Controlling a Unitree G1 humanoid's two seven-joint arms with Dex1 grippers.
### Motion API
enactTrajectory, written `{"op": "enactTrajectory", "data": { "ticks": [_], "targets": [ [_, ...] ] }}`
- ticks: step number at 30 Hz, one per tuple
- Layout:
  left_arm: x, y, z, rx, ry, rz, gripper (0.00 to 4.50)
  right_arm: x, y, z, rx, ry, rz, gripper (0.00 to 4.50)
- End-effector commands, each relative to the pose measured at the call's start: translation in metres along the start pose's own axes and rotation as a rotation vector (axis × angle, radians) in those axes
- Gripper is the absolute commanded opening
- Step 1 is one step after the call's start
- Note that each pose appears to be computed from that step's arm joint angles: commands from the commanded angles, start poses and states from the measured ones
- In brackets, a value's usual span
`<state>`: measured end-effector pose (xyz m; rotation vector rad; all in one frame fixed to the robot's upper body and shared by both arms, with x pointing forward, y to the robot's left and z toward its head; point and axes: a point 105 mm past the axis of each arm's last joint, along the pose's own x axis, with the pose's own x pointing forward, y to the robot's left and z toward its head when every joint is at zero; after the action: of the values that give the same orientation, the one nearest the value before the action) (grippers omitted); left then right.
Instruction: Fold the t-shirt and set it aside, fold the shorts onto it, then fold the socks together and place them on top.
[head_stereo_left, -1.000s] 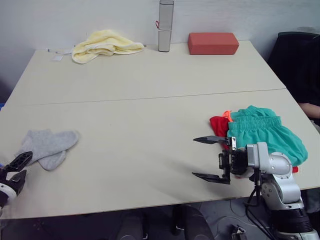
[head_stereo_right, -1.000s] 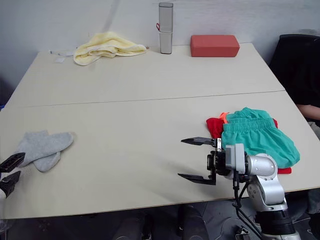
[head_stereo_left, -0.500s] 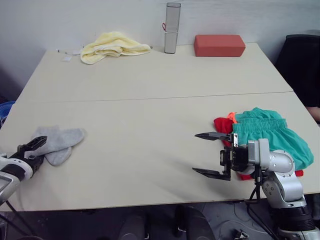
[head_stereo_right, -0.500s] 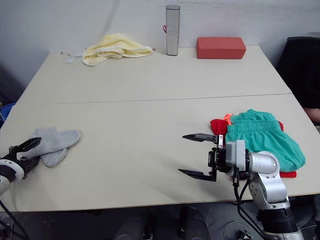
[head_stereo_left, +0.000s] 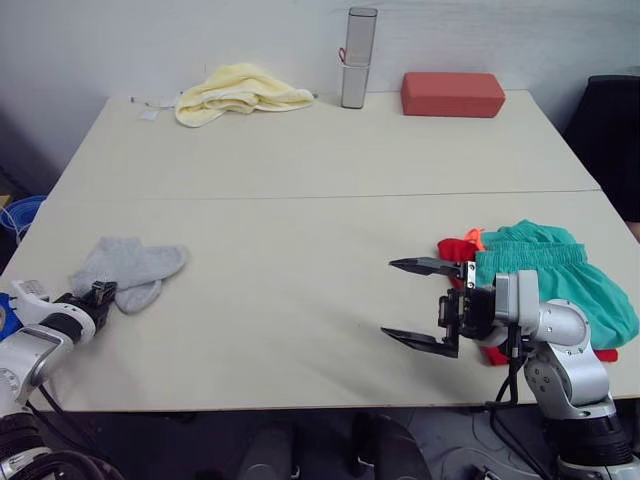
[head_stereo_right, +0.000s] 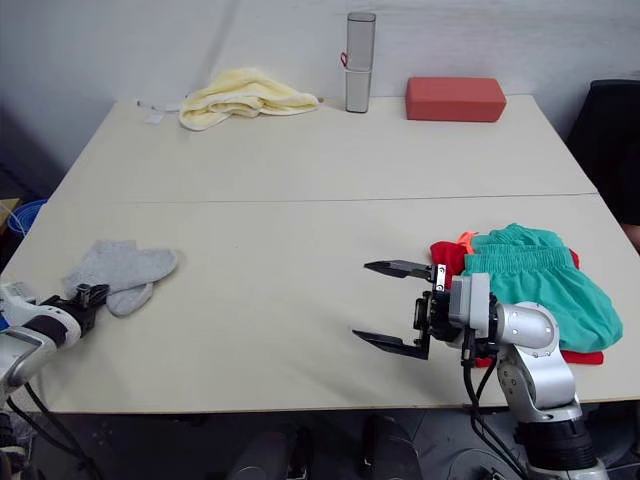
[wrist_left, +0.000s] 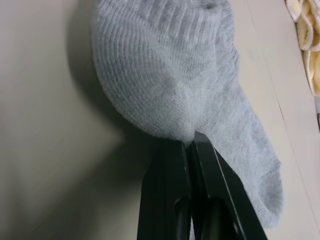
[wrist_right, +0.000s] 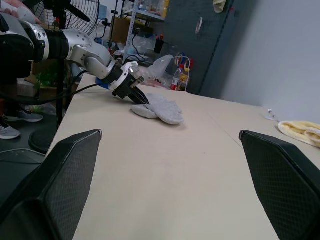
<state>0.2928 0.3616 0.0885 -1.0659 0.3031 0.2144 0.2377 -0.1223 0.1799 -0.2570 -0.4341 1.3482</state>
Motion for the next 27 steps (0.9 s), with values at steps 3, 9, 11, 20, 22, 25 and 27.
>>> {"op": "enactTrajectory", "data": {
  "ticks": [3,9,11,20,22,25,27],
  "targets": [
    [0.006,-0.004,-0.029,-0.005,0.096,-0.047,0.03,-0.001,0.001,0.011,-0.037,-0.010,-0.014,4.50],
    [-0.008,-0.042,-0.066,0.058,0.215,-0.184,0.03,-0.013,0.002,0.010,-0.040,0.027,-0.033,4.50],
    [-0.014,-0.055,-0.083,0.066,0.255,-0.225,0.03,-0.017,0.003,0.010,-0.040,0.040,-0.035,4.50],
    [-0.023,-0.099,-0.182,0.115,0.466,-0.346,0.03,-0.033,0.004,0.011,-0.029,0.108,-0.059,4.50],
    [-0.021,-0.109,-0.197,0.119,0.491,-0.375,0.03,-0.036,0.005,0.012,-0.025,0.123,-0.063,4.50],
    [-0.022,-0.122,-0.216,0.161,0.534,-0.432,0.03,-0.042,0.006,0.015,-0.017,0.144,-0.069,4.50],
    [-0.025,-0.126,-0.225,0.182,0.565,-0.466,0.03,-0.044,0.007,0.016,-0.009,0.156,-0.075,4.50]
  ]
}}
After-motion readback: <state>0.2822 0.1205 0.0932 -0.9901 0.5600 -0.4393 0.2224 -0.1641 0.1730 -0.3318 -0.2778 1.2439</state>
